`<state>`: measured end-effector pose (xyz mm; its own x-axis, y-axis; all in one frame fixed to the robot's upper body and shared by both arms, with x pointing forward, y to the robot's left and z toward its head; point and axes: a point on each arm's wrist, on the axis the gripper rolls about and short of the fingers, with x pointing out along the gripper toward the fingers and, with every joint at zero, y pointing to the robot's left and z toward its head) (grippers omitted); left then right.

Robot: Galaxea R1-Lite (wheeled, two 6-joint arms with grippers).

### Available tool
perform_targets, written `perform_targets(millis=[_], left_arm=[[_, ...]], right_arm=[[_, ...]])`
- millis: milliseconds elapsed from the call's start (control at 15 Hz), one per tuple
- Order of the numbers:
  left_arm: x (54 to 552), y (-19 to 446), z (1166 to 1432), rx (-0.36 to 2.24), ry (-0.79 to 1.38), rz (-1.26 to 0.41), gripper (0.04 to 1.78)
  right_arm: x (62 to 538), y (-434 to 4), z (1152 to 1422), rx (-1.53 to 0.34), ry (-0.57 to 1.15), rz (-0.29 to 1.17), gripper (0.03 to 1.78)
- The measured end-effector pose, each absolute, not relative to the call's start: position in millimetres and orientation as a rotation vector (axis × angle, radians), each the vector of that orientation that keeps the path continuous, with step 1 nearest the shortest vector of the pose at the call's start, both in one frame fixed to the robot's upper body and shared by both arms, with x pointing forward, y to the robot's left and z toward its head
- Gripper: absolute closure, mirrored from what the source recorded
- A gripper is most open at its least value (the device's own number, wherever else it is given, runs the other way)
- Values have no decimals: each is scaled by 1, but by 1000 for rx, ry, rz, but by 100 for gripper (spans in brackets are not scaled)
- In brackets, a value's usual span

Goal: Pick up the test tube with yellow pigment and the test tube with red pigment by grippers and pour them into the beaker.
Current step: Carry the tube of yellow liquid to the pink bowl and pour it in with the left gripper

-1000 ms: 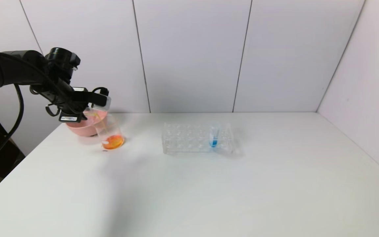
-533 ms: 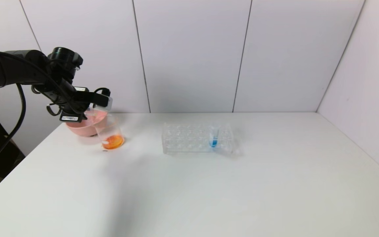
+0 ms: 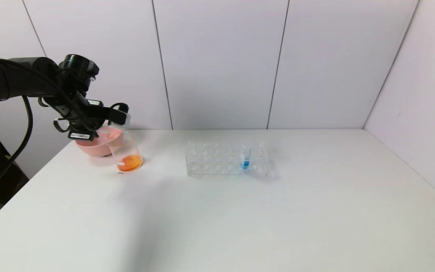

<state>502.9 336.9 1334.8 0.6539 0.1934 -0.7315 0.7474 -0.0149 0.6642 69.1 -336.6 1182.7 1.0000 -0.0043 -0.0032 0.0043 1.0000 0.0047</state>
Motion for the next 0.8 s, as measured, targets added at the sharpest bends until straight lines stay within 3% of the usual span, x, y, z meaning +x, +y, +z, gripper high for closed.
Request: perform_targets(millis=[800], left_arm=[[503, 333, 1335, 1612, 825, -517, 135]], right_arm=[[69, -337, 1183, 4, 3, -5, 11]])
